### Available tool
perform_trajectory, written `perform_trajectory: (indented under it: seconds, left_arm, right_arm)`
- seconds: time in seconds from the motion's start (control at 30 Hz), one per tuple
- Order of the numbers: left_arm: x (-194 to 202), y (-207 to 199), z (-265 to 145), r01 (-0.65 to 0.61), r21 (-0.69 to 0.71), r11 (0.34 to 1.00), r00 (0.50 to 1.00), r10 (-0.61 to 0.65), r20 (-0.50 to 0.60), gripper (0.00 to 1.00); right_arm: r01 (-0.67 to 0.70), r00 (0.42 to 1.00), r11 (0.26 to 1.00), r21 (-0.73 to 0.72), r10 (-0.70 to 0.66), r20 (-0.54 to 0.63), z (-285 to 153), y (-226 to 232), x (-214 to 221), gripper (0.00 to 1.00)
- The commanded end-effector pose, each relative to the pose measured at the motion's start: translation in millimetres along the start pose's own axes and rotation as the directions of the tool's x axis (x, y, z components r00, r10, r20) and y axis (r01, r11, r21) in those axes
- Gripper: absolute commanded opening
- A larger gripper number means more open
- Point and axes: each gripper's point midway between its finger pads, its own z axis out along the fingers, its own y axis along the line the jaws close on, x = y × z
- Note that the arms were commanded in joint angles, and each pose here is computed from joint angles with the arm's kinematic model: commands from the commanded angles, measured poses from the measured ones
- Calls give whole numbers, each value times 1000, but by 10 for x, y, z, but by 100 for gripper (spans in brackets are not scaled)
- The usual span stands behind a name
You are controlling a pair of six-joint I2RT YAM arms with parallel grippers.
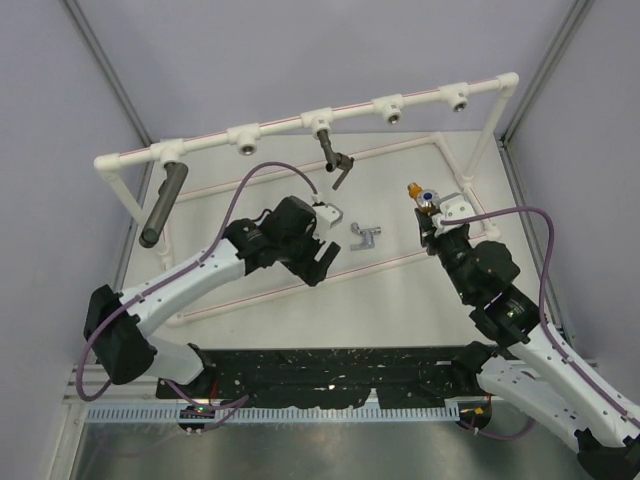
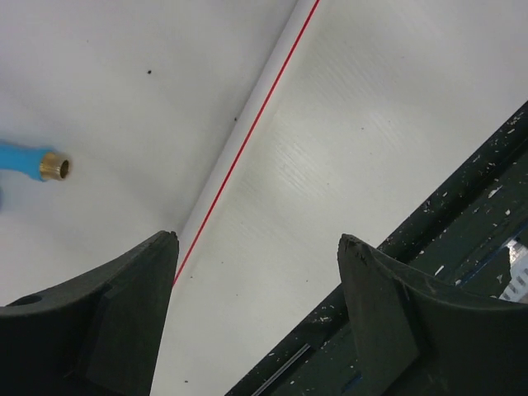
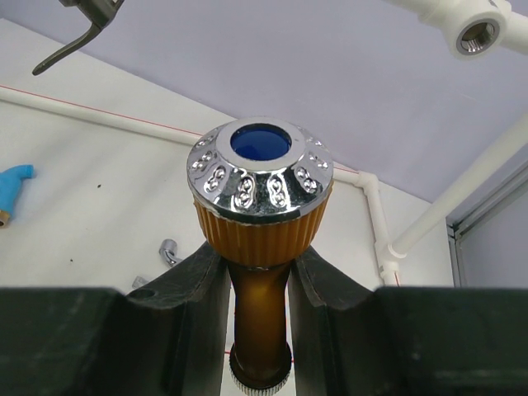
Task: Install the water faucets
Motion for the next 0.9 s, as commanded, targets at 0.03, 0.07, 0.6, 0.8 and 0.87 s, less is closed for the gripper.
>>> perform_trajectory:
  seconds: [0.03,0.07,0.6,0.8,0.87]
  left_arm:
    - [-442,-57,-709,-225,-99,969,964,236,120,81]
    - [-540,-78,-893,-234,-102,967,958,247,145,81]
    - [-1312,800,-2940,-98,-437,894,896,271,352,88]
    - [-1345,1372,-3096,-5,-558,830,897,250,364,87]
    - [-1398,1483,-3068,-17,-567,824,885,276,376,88]
  right_arm:
    - [6,997,998,63,-10,71,-44,-183,-264,5]
    - [9,998,998,63,-13,66,-47,-186,-260,5]
    - [42,998,999,-30,-40,52,-69,-88,-406,5]
    - [39,998,994,-104,-32,62,-73,56,-387,5]
    - [33,997,990,-134,-24,70,-72,118,-382,5]
